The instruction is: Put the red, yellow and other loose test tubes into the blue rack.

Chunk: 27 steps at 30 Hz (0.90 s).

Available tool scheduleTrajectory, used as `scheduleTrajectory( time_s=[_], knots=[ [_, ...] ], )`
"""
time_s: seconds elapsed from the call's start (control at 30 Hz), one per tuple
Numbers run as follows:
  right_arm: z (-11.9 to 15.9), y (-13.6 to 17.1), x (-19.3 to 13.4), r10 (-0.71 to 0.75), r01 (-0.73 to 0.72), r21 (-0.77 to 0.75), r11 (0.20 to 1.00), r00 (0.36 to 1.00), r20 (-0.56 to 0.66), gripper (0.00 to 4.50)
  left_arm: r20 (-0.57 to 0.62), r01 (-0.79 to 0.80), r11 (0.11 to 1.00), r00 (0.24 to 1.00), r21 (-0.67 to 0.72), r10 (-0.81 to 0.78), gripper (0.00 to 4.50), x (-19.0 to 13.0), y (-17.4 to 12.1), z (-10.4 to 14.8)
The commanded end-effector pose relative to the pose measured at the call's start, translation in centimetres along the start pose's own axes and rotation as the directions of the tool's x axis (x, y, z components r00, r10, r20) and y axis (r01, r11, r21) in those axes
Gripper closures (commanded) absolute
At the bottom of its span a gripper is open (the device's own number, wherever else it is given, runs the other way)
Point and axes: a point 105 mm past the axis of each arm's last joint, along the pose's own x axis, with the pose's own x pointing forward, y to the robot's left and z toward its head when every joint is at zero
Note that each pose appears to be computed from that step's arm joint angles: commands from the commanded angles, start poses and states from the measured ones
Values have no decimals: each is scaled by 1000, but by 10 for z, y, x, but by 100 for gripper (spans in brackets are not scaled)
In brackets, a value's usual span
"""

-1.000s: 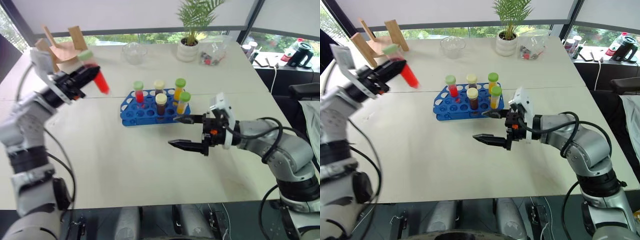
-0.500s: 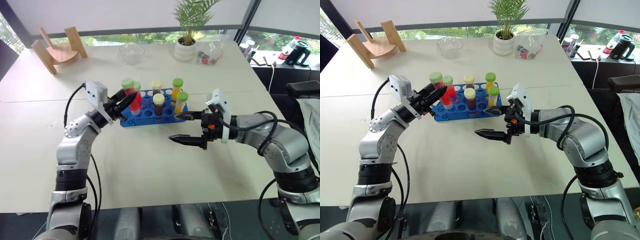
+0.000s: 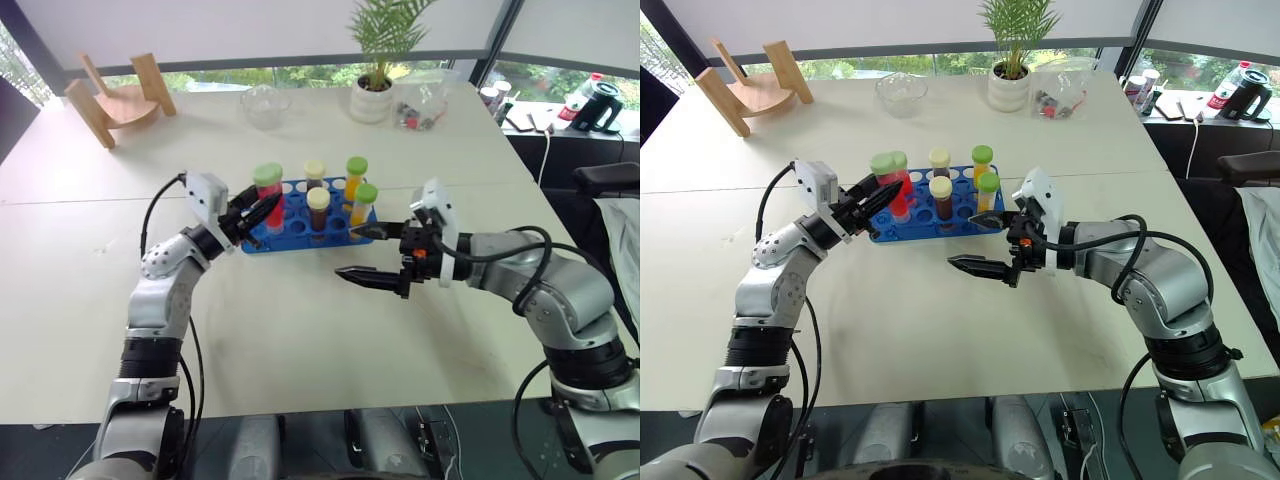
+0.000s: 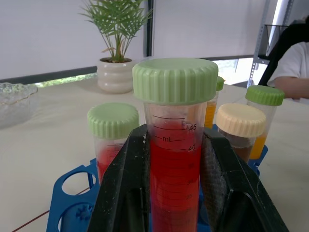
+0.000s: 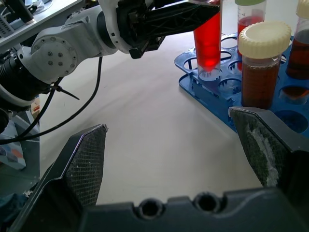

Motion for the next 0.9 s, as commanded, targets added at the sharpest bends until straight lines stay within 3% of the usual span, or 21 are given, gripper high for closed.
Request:
scheduleTrajectory(
  time_s=[0.03,0.53,0.9],
  knots=[
    [12,3,-2,0,2,-33,999,999,48,0,-27,11,1000,1000,8,-11,368,4,-5,-9],
    [11,2,3,-10,11,-20,1000,998,63,0,-45,51,999,998,-3,-51,368,5,-12,-16],
    [11,2,7,-9,10,-8,1000,997,81,0,-70,-26,997,997,68,31,368,-8,4,-20]
  ],
)
